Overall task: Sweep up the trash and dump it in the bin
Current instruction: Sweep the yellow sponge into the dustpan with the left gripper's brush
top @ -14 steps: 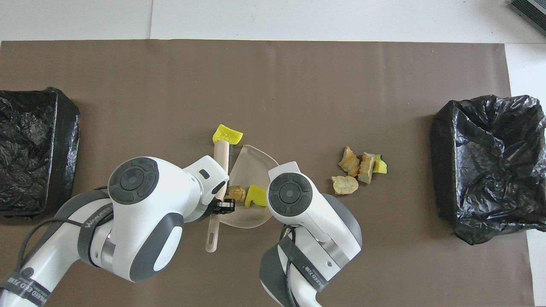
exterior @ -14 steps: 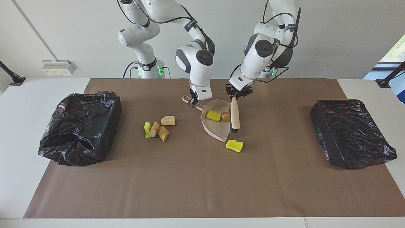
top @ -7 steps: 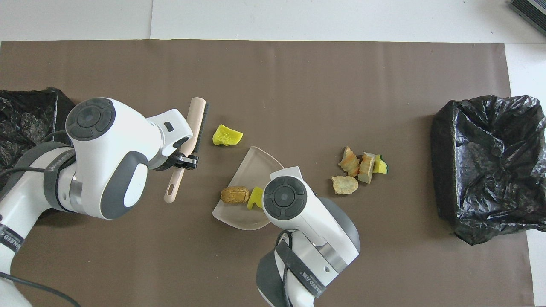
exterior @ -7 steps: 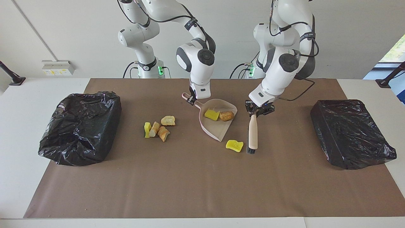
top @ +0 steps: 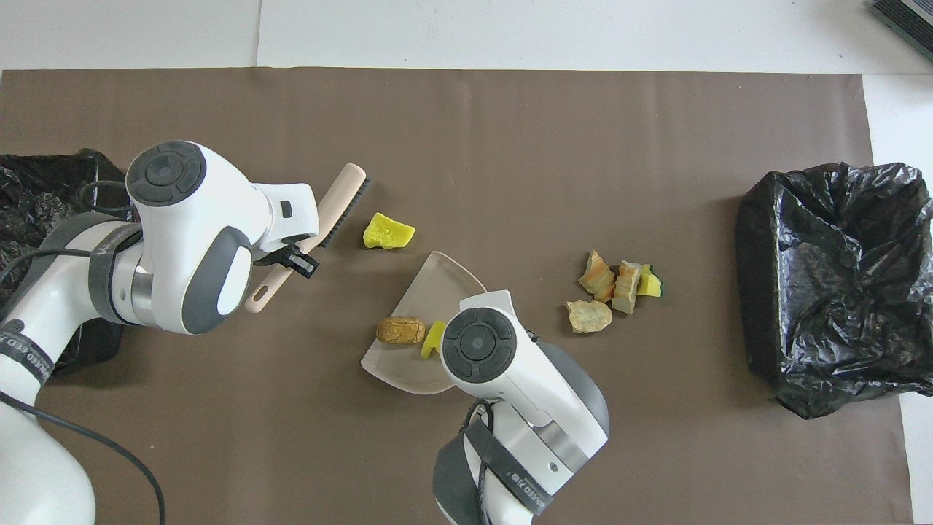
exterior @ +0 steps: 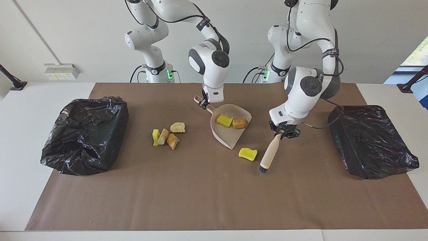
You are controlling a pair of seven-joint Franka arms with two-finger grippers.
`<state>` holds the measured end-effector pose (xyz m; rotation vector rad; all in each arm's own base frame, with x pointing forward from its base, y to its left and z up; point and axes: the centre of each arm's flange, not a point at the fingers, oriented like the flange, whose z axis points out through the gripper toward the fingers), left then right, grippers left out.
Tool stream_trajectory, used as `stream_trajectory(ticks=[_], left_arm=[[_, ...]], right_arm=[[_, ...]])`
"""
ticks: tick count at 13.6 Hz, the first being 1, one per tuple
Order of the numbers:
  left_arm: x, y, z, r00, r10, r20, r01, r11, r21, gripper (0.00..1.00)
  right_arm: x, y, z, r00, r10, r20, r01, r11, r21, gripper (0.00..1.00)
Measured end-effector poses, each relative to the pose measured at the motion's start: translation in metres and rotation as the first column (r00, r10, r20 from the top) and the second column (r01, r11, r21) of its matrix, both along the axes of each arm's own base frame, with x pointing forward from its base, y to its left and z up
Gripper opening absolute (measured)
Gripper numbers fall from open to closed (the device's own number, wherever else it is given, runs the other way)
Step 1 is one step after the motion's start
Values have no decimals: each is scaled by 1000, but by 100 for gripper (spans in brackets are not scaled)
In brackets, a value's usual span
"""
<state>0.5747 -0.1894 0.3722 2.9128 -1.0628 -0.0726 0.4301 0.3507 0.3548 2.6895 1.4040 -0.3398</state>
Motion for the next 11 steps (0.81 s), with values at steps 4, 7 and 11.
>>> stream_trajectory(ticks=[4,7,11], left_arm=[[-8,-3,-11,983,-184,-21,184,983,-8,26],[-29,-7,-22,966,-245,-80,245,970,-8,26],[-73,-36,-15,928,-306,-214,314,950,1,26]], right_arm=[[0,0,0,1000,0,0,0,1000,0,31],[0,0,0,1000,0,0,0,1000,0,31],[0,0,0,1000,0,0,0,1000,0,31]])
